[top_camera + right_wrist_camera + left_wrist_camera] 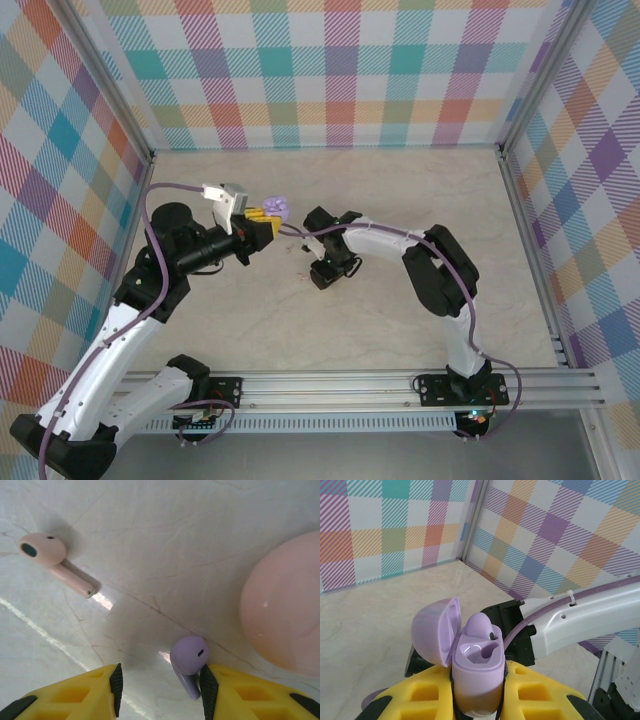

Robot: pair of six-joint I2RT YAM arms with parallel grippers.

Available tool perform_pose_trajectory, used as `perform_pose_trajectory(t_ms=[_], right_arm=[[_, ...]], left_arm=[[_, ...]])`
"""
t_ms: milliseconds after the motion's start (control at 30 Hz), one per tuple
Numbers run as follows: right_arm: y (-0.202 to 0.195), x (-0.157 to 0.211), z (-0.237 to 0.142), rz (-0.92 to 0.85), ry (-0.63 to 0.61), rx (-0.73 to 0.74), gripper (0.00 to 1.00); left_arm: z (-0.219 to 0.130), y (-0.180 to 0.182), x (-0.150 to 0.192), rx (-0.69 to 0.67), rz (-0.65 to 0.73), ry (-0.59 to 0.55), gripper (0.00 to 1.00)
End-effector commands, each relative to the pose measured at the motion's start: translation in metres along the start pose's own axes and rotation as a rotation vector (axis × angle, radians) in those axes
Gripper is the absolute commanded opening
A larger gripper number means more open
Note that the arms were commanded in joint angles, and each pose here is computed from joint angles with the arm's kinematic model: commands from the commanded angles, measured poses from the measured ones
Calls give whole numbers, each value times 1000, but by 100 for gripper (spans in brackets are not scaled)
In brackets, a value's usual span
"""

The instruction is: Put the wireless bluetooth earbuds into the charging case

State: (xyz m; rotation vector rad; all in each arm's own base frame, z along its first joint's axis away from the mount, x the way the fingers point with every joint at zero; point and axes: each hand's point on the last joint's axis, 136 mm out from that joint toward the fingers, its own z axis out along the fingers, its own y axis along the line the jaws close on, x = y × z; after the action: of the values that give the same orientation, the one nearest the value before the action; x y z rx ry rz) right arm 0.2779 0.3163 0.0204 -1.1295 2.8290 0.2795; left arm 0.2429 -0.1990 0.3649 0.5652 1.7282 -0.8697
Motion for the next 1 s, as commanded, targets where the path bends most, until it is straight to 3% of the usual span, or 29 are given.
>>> perform_pose_trajectory(t_ms=[0,200,433,967], right_arm=[[13,6,-1,3,37,-45,46],[11,2,-5,45,30,-28,46],[-7,-8,-10,111,0,89,44],[-10,-16,3,52,70,212,35]], left_arm=[[-5,6,1,-29,10,-7,7],[-4,6,0,-28,13,-12,6],[-4,5,0,-25,14,-16,6],[-6,5,1,-30,20,-16,6]])
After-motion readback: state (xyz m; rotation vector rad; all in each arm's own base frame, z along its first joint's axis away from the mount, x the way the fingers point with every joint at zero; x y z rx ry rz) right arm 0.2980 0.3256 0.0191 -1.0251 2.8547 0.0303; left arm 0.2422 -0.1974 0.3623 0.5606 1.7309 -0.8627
